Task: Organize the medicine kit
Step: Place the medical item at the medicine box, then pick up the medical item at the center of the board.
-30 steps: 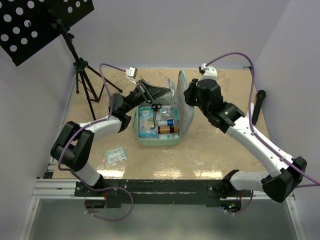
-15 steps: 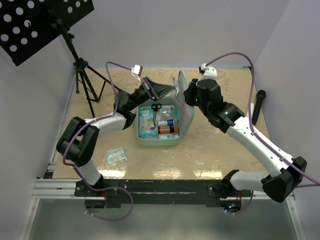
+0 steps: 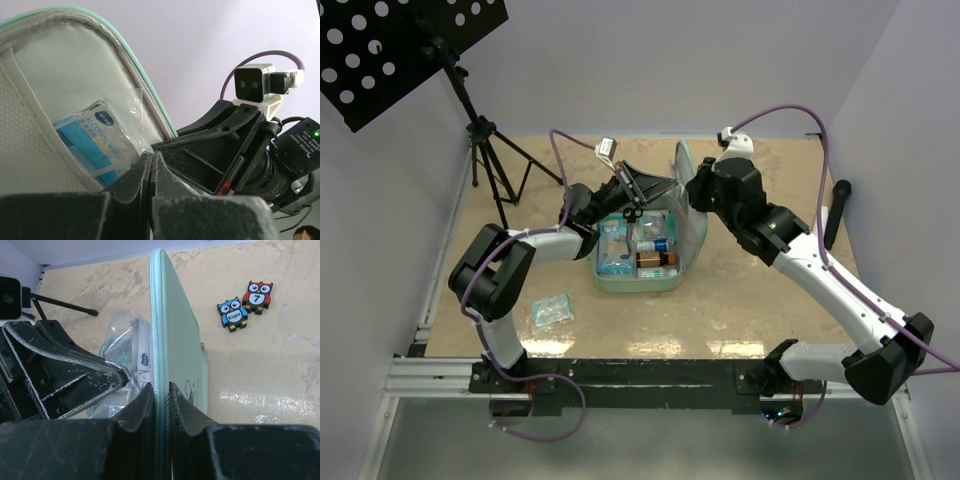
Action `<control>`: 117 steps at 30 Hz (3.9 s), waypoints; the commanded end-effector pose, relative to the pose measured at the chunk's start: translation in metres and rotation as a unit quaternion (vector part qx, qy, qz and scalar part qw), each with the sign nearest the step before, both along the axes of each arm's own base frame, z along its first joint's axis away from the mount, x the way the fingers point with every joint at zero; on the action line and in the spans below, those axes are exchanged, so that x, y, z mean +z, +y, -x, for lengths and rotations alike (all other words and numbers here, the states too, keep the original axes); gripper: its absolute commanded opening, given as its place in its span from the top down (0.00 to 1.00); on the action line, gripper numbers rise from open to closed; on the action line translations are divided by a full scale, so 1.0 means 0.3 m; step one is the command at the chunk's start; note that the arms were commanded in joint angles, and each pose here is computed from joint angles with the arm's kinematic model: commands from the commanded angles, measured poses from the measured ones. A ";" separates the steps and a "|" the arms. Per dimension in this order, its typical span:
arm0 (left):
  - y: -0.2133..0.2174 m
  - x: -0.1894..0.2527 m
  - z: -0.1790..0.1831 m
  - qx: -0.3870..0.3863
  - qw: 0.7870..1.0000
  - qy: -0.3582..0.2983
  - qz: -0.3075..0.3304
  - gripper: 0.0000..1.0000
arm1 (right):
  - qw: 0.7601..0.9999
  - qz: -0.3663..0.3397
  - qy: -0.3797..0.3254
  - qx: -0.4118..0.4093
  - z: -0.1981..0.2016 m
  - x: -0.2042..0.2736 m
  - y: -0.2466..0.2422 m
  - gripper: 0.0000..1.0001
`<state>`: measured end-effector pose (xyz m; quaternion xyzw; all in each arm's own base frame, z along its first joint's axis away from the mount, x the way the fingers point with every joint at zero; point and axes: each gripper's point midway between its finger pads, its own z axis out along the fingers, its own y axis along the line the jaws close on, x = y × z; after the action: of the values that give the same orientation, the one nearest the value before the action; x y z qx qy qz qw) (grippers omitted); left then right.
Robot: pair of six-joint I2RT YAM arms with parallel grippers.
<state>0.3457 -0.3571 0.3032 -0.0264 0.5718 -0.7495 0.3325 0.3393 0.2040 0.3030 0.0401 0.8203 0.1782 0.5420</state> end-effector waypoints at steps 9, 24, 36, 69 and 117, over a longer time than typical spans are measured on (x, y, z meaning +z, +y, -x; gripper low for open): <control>-0.009 0.063 -0.034 0.057 0.987 -0.085 -0.120 1.00 | 1.000 -0.020 -0.019 0.003 -0.008 0.051 0.010 1.00; 0.053 0.088 -0.032 0.093 0.972 -0.097 -0.193 0.44 | 1.000 -0.019 -0.018 0.005 -0.006 0.042 0.011 1.00; 0.322 0.181 -0.063 0.279 0.897 -0.100 -0.328 0.49 | 1.000 -0.016 -0.025 0.003 0.000 0.030 -0.002 1.00; 0.925 -0.855 0.495 0.375 0.620 0.402 -0.560 0.05 | 0.997 -0.026 -0.037 0.055 0.029 -0.053 0.044 1.00; 0.811 -0.354 0.363 0.354 0.763 0.163 -0.516 1.00 | 0.997 -0.027 -0.039 0.059 0.036 -0.047 0.044 1.00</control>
<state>0.2229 -0.1134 0.1373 -0.2342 0.8889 -0.1396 0.3681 0.3294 0.2159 0.2970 0.0125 0.7878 0.2378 0.5680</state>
